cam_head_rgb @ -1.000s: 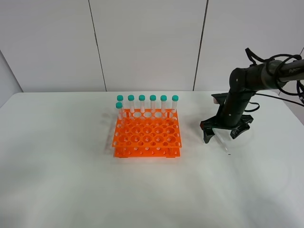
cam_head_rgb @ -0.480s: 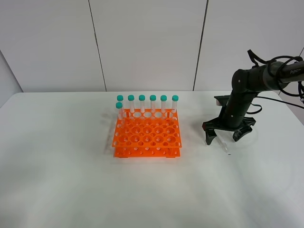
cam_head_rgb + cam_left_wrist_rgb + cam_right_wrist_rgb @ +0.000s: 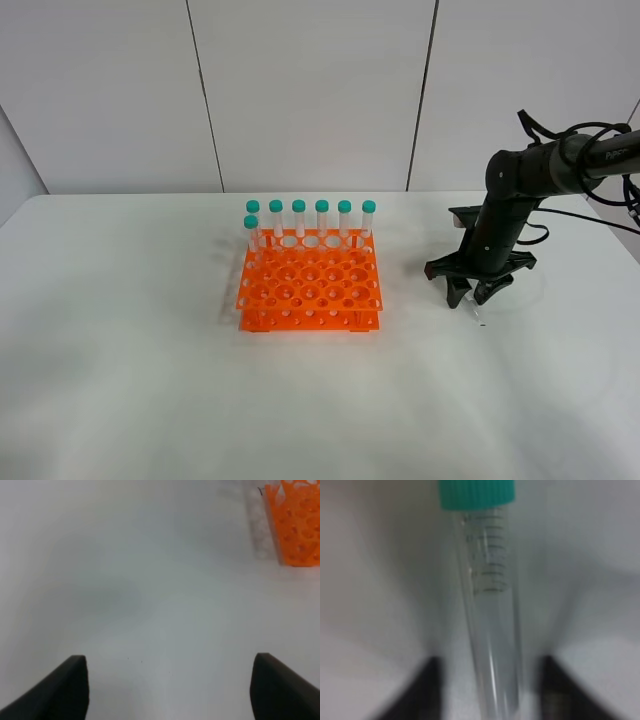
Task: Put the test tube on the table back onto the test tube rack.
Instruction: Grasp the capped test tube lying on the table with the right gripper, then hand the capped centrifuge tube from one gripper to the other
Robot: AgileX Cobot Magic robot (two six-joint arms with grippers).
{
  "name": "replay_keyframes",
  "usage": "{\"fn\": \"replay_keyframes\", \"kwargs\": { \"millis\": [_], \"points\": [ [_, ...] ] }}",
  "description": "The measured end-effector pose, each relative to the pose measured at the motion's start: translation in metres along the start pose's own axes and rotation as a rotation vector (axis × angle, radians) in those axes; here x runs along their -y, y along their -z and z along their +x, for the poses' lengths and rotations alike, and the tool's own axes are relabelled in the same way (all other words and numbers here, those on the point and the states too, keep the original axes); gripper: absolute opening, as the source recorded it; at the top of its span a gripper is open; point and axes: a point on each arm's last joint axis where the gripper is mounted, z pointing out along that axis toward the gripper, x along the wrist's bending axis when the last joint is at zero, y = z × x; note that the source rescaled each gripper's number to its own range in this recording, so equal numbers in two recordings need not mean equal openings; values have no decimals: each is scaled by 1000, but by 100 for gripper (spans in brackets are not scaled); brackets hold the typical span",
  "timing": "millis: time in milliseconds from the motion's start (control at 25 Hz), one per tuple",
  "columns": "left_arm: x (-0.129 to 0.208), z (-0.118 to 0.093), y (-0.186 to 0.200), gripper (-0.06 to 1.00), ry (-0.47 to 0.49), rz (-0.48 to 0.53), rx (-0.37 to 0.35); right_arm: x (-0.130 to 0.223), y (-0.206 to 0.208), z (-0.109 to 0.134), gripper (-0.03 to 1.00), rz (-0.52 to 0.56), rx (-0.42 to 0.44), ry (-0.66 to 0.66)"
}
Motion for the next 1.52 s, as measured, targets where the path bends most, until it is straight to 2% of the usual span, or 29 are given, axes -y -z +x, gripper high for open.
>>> {"fn": "replay_keyframes", "kwargs": {
  "millis": [40,80,320,440,600,760,840,1080,1200,1280,1520],
  "points": [
    [0,0,0,100,0,0,0,0,0,0,0,3,5,4],
    [0,0,0,100,0,0,0,0,0,-1,5,4,15,13],
    [0,0,0,100,0,0,0,0,12,-3,3,-22,42,34],
    [0,0,0,100,0,0,0,0,44,-3,3,-94,54,43],
    [0,0,0,100,0,0,0,12,108,0,3,-203,65,51],
    [0,0,0,100,0,0,0,40,166,6,3,-333,77,64],
    [0,0,0,100,0,0,0,61,181,11,3,-362,82,80],
    [0,0,0,100,0,0,0,126,180,41,3,-389,67,235],
    [0,0,0,100,0,0,0,134,181,47,3,-422,38,283],
    [0,0,0,100,0,0,0,132,181,52,3,-458,-12,303],
    [0,0,0,100,0,0,0,119,193,72,3,-696,-141,538]
  ]
}}
